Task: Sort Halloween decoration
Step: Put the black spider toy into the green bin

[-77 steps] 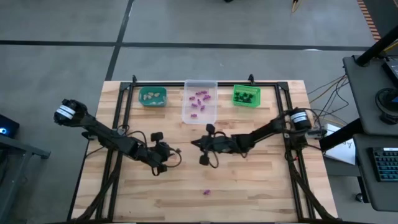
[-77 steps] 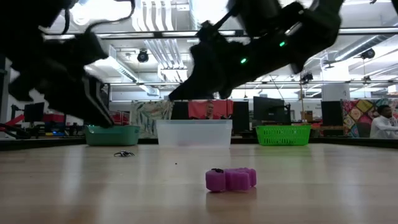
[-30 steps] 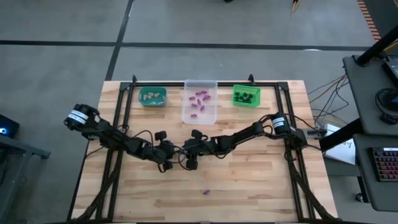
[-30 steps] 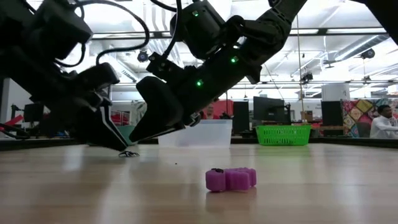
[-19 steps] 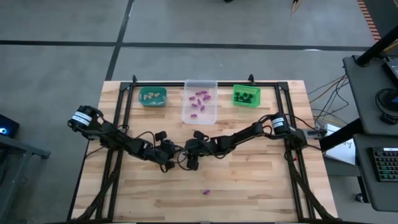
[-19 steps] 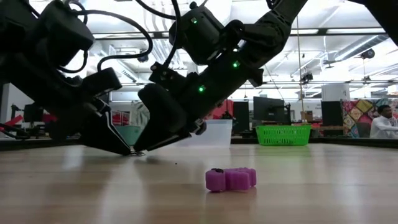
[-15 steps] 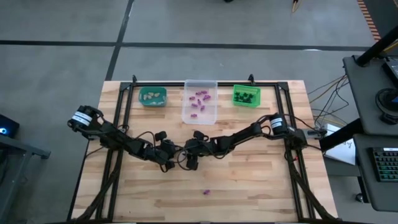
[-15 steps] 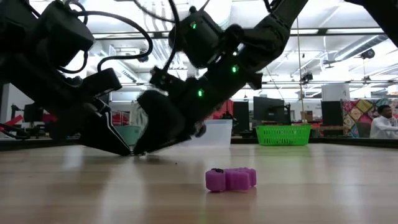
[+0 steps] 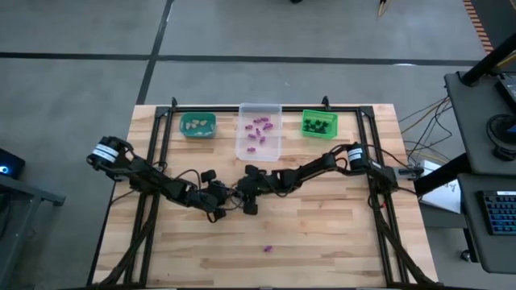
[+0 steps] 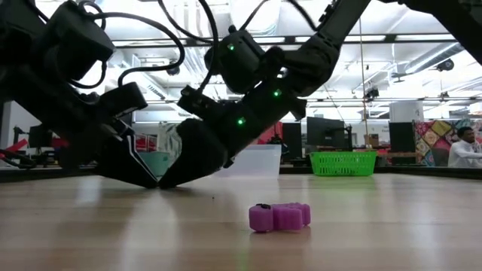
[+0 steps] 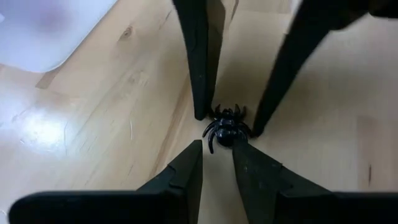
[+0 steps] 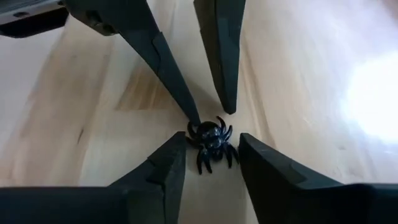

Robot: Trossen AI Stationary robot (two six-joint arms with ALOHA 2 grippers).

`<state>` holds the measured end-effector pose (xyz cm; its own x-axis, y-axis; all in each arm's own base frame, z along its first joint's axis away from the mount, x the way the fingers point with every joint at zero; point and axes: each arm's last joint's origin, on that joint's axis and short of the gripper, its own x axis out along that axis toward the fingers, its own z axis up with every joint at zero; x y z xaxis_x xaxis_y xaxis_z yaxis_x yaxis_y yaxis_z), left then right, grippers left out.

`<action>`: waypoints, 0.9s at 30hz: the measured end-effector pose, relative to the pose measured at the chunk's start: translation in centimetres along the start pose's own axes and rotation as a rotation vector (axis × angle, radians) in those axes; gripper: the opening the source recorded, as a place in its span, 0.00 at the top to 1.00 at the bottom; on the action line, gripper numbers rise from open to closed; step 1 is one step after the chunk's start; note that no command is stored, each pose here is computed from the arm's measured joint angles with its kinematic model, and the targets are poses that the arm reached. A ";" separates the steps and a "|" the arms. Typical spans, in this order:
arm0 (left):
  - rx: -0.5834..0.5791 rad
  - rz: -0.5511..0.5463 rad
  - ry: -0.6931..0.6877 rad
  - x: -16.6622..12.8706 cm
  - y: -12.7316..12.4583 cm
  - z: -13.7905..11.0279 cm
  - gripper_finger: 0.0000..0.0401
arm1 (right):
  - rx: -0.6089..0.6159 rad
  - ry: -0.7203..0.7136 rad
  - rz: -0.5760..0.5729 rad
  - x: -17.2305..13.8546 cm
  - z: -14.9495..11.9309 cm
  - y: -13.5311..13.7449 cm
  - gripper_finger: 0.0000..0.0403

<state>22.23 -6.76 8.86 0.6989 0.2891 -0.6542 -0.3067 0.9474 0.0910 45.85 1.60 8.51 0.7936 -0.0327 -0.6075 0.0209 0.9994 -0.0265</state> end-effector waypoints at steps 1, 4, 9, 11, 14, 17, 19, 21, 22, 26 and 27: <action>-0.001 -0.002 -0.002 -0.1 0.0 0.1 0.81 | 0.007 0.002 0.039 0.0 0.0 -0.4 0.67; -0.002 -0.010 -0.003 -0.2 0.0 0.2 0.81 | 0.005 0.007 0.120 0.1 -0.2 -0.9 0.73; 0.010 -0.017 -0.009 -0.4 0.0 0.4 0.81 | -0.024 0.008 0.143 0.1 -0.2 -0.9 0.83; 0.005 -0.022 -0.020 -0.4 -0.1 0.7 0.81 | -0.024 0.006 0.151 0.2 -0.2 -0.9 0.87; 0.008 -0.023 -0.025 -0.5 -0.3 1.2 0.81 | -0.024 -0.001 0.150 0.2 -0.2 -0.9 0.90; 0.026 -0.016 -0.004 -0.9 -0.4 1.8 0.81 | -0.025 -0.020 0.152 0.2 -0.1 -0.8 0.93; 0.041 -0.005 0.021 -1.4 -0.4 2.4 0.81 | -0.026 -0.032 0.152 0.2 0.0 -0.8 0.94; 0.060 0.010 0.055 -2.0 -0.2 2.9 0.81 | -0.026 -0.037 0.152 0.1 0.2 -0.8 0.95; 0.068 0.016 0.070 -2.4 -0.1 3.1 0.81 | -0.026 -0.040 0.152 0.0 0.3 -0.8 0.96; 0.083 0.026 0.090 -3.9 0.3 4.1 0.81 | -0.022 -0.046 0.152 -0.2 0.5 -0.8 0.98; 0.085 0.029 0.091 -4.2 0.4 4.3 0.81 | -0.018 -0.047 0.153 -0.3 0.6 -0.8 0.98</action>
<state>21.92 -6.97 14.87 0.6282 0.3065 -0.7152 -0.2676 0.9482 0.1714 45.98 0.81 9.16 0.8143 0.1203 -0.5679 -0.1126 0.9924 0.0487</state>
